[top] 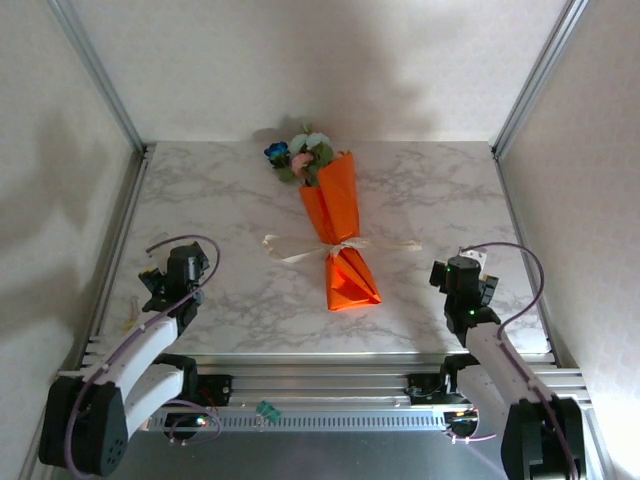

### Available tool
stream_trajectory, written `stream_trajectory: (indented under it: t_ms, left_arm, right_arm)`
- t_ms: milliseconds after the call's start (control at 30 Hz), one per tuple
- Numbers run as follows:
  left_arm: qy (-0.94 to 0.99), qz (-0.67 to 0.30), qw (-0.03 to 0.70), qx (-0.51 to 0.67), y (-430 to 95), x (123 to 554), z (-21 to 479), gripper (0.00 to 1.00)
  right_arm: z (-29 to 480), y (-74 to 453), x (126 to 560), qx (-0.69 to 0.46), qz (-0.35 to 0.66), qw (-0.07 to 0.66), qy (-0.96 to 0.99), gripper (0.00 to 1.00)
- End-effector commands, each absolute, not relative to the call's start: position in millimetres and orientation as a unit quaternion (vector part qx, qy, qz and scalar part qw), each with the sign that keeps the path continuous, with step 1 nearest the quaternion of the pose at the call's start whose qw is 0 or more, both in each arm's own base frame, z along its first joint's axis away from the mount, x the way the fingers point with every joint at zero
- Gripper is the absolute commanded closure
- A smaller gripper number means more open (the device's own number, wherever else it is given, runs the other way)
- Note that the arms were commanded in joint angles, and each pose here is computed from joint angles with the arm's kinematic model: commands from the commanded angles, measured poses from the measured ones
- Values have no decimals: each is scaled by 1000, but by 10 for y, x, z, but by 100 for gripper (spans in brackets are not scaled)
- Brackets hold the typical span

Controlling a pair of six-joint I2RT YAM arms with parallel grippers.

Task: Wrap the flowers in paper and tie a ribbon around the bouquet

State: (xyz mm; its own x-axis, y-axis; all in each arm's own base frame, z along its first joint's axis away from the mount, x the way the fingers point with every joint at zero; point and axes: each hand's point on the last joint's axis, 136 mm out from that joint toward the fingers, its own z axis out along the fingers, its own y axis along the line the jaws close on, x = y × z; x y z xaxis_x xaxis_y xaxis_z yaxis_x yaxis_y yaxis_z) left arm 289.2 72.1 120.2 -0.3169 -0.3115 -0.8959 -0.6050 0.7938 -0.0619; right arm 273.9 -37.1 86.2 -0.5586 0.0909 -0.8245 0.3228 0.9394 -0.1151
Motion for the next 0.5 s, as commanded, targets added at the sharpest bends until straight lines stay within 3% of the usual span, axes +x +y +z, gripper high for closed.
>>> stream_trajectory:
  t_ms: [0, 200, 467]
  left_arm:
    - [769, 71, 585, -247, 625, 3261, 1498, 0]
    - [731, 32, 618, -287, 918, 3425, 1417, 0]
    - [713, 10, 657, -245, 828, 3516, 1437, 0]
  right_arm:
    - [1059, -205, 3082, 94, -88, 513, 849, 1]
    - [1150, -14, 3489, 54, -46, 564, 823, 1]
    - [1086, 86, 3737, 29, -24, 594, 804, 1]
